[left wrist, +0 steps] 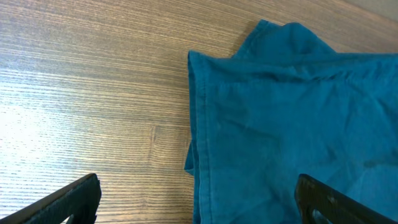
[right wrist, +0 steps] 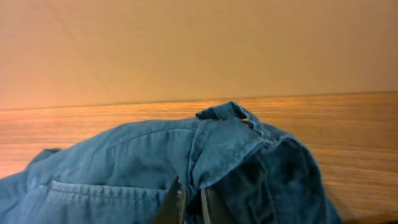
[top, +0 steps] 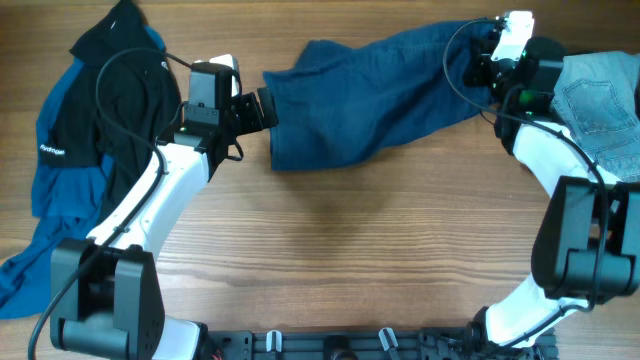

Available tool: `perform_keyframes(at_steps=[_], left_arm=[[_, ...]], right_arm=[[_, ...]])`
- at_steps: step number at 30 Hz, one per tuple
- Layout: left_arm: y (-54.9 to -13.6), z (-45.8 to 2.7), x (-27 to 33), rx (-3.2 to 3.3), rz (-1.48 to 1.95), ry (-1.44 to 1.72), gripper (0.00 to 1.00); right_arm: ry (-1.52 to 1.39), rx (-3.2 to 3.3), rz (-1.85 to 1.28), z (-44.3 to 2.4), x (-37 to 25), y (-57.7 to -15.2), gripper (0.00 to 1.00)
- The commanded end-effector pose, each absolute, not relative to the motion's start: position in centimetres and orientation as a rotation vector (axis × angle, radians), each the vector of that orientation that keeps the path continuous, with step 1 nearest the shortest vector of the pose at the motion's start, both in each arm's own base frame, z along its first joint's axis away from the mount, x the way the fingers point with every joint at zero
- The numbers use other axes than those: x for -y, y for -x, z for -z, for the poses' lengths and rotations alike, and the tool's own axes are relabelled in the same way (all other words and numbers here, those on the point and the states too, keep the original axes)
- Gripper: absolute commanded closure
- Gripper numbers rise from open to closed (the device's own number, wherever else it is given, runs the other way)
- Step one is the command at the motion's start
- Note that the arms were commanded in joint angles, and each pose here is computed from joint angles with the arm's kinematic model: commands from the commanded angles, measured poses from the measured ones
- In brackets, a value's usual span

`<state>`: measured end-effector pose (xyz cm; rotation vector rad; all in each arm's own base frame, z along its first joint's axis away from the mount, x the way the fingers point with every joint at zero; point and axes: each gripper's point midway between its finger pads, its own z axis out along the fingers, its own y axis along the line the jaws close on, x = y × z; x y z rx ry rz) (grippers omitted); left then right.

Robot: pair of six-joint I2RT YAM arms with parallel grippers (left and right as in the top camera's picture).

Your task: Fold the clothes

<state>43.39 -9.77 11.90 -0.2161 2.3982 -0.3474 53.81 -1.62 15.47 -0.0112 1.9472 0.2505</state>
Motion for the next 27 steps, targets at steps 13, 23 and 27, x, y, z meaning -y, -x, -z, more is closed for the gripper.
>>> perform_keyframes(at_steps=[13, 23, 27], left_arm=[[-43.1, -12.1, 9.4, -2.402, 0.332, 0.206, 0.00], [-42.0, -11.1, 9.1, -2.465, 0.315, 0.213, 0.00], [-42.0, -11.1, 9.1, -2.465, 0.312, 0.215, 0.00]], right_arm=[[-0.055, -2.015, -0.245, -15.2, 2.1, -54.5, 0.00], [-0.013, -2.132, -0.019, -7.5, 4.4, -55.2, 0.00], [-0.010, -2.185, -0.035, -4.0, 4.2, -55.0, 0.00]])
